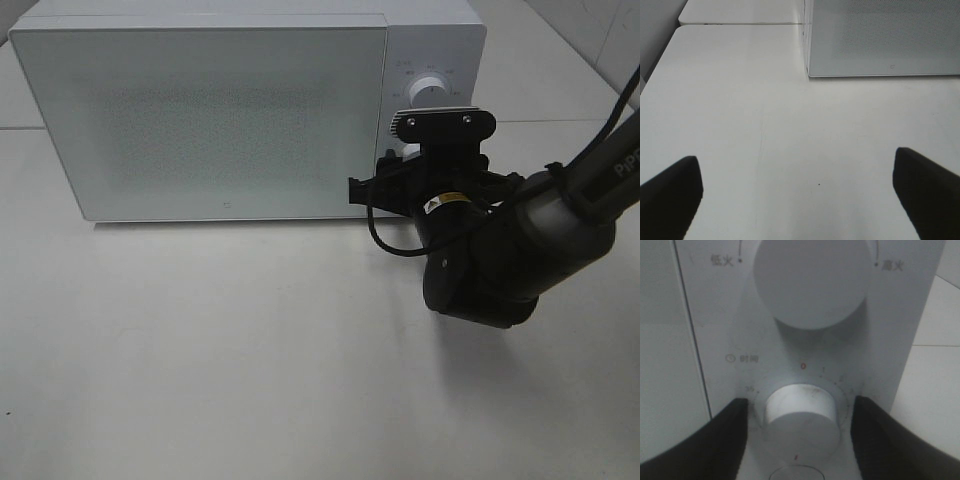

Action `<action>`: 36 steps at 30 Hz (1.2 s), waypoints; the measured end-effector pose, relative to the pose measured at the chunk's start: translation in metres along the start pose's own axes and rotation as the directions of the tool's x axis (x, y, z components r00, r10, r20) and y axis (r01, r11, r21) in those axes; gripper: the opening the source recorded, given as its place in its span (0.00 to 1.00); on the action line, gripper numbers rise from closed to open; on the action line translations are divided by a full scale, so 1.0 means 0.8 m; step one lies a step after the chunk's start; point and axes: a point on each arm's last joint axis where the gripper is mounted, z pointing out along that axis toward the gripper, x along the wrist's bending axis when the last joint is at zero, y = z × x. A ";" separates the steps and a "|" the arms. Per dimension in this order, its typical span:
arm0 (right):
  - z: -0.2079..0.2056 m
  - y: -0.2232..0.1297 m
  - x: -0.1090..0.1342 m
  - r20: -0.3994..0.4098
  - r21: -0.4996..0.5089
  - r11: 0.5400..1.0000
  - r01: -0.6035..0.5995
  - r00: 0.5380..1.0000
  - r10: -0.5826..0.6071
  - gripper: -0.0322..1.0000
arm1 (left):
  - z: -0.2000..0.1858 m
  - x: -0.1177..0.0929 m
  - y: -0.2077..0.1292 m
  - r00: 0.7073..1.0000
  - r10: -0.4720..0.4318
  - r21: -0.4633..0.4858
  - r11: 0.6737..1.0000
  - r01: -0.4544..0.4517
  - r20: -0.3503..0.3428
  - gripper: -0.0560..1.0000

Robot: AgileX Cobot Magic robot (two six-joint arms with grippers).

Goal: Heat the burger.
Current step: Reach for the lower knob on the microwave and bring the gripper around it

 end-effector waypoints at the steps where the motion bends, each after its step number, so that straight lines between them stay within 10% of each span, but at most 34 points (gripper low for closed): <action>1: 0.000 0.000 0.000 0.000 -0.001 1.000 0.000 1.000 0.000 0.50 | 0.000 0.000 0.000 1.000 0.000 0.000 1.000 0.000 0.000 0.97; 36: 0.000 -0.001 -0.001 0.005 -0.013 0.994 -0.108 0.994 0.108 0.45 | 0.000 0.000 0.000 1.000 0.000 0.000 1.000 0.000 0.000 0.97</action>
